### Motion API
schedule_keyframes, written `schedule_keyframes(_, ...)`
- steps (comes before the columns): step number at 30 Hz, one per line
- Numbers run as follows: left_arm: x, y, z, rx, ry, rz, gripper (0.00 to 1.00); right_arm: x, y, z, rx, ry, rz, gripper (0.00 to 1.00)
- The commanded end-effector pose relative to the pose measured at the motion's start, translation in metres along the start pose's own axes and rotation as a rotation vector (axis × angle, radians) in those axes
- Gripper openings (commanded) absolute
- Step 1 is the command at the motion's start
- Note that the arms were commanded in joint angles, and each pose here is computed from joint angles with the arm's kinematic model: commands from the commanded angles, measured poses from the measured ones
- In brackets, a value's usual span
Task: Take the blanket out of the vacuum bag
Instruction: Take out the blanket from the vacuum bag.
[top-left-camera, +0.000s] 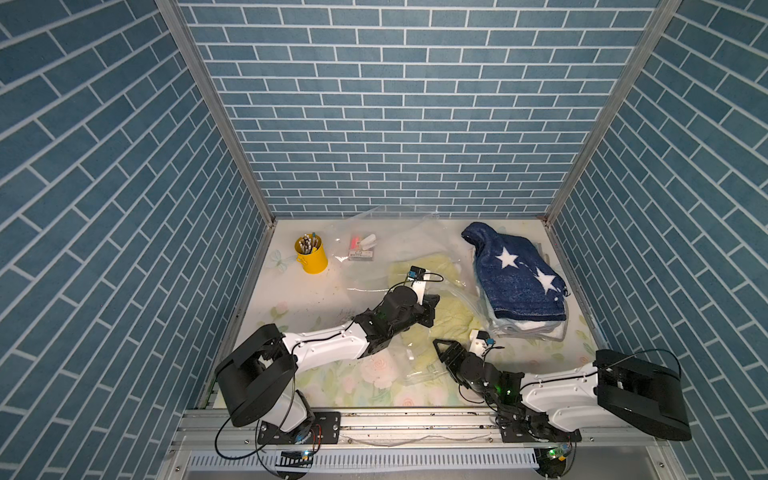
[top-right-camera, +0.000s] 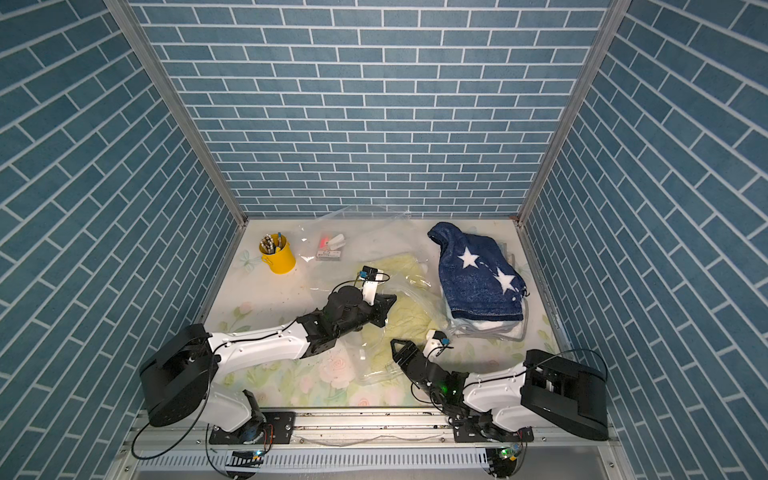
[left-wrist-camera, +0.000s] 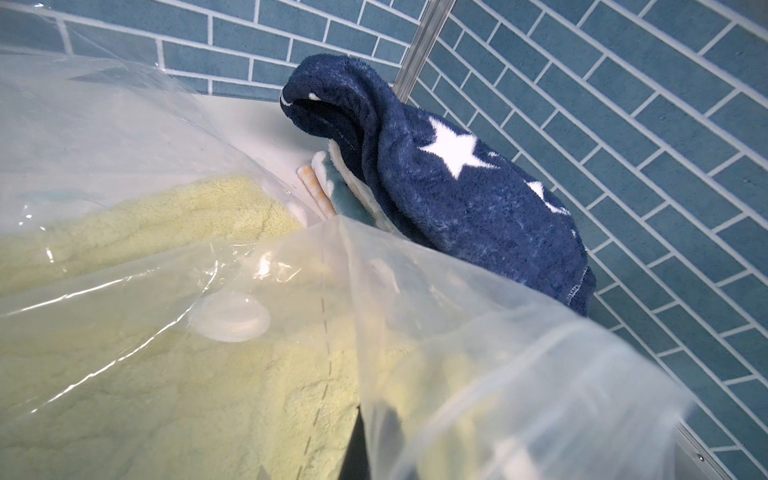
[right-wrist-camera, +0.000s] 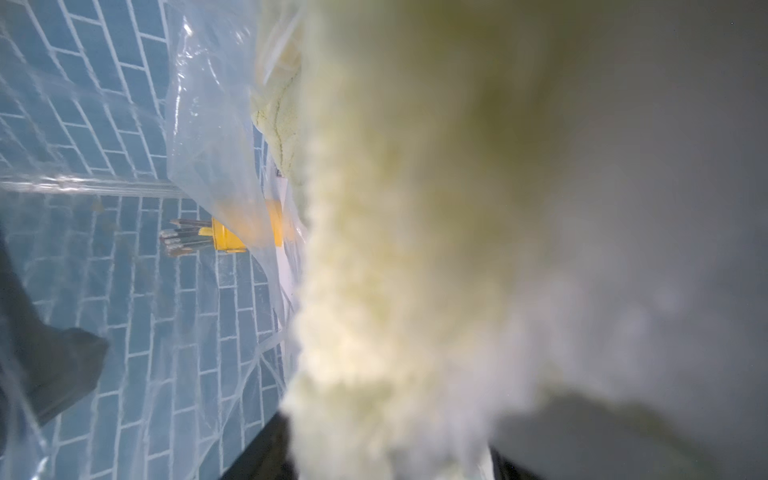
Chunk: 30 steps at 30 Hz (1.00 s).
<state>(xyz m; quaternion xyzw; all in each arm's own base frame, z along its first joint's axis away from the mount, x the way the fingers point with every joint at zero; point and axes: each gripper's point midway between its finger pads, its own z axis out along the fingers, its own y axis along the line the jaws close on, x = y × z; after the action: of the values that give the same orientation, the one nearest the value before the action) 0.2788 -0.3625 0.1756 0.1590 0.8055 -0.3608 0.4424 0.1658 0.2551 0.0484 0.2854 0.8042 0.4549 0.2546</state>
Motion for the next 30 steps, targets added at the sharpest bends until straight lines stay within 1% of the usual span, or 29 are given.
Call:
schedule_keyframes(1, -0.011, -0.009, 0.003, 0.025, -0.031, -0.002, 0.01, 0.003, -0.006, 0.002, -0.019, 0.018, 0.052, 0.70)
schedule_keyframes(4, -0.012, -0.010, 0.002, 0.027, -0.032, -0.004, 0.02, 0.000, -0.003, 0.009, -0.026, -0.003, 0.043, 0.70)
schedule_keyframes(8, -0.011, -0.009, 0.001, 0.026, -0.028, -0.003, 0.02, -0.013, 0.002, 0.013, -0.070, -0.051, 0.048, 0.70)
schedule_keyframes(13, -0.006, -0.007, 0.000, 0.020, -0.018, -0.005, 0.01, -0.016, 0.007, 0.023, -0.055, -0.077, 0.002, 0.68)
schedule_keyframes(14, -0.005, -0.006, 0.000, 0.020, -0.017, -0.007, 0.02, -0.016, 0.011, 0.025, -0.064, -0.082, -0.007, 0.65)
schedule_keyframes(17, -0.002, -0.005, 0.000, 0.019, -0.009, -0.011, 0.02, -0.017, 0.015, 0.027, -0.082, -0.086, -0.012, 0.51)
schedule_keyframes(22, 0.001, -0.005, -0.001, 0.023, -0.002, -0.018, 0.01, -0.019, 0.017, 0.026, -0.102, -0.089, -0.022, 0.23)
schedule_keyframes(23, 0.001, -0.004, -0.001, 0.022, 0.000, -0.019, 0.02, -0.019, 0.019, 0.026, -0.113, -0.090, -0.033, 0.18)
schedule_keyframes(26, 0.002, -0.002, 0.000, 0.012, 0.002, -0.019, 0.02, -0.018, 0.038, 0.020, -0.190, -0.083, -0.097, 0.05)
schedule_keyframes(27, 0.001, -0.001, 0.000, 0.002, -0.002, -0.022, 0.01, -0.017, 0.046, 0.019, -0.213, -0.079, -0.120, 0.01)
schedule_keyframes(28, 0.001, 0.000, 0.000, -0.004, -0.001, -0.023, 0.01, -0.016, 0.051, 0.018, -0.222, -0.075, -0.134, 0.00)
schedule_keyframes(30, -0.003, 0.000, 0.000, -0.014, -0.011, -0.021, 0.01, -0.014, 0.065, 0.013, -0.261, -0.068, -0.173, 0.00)
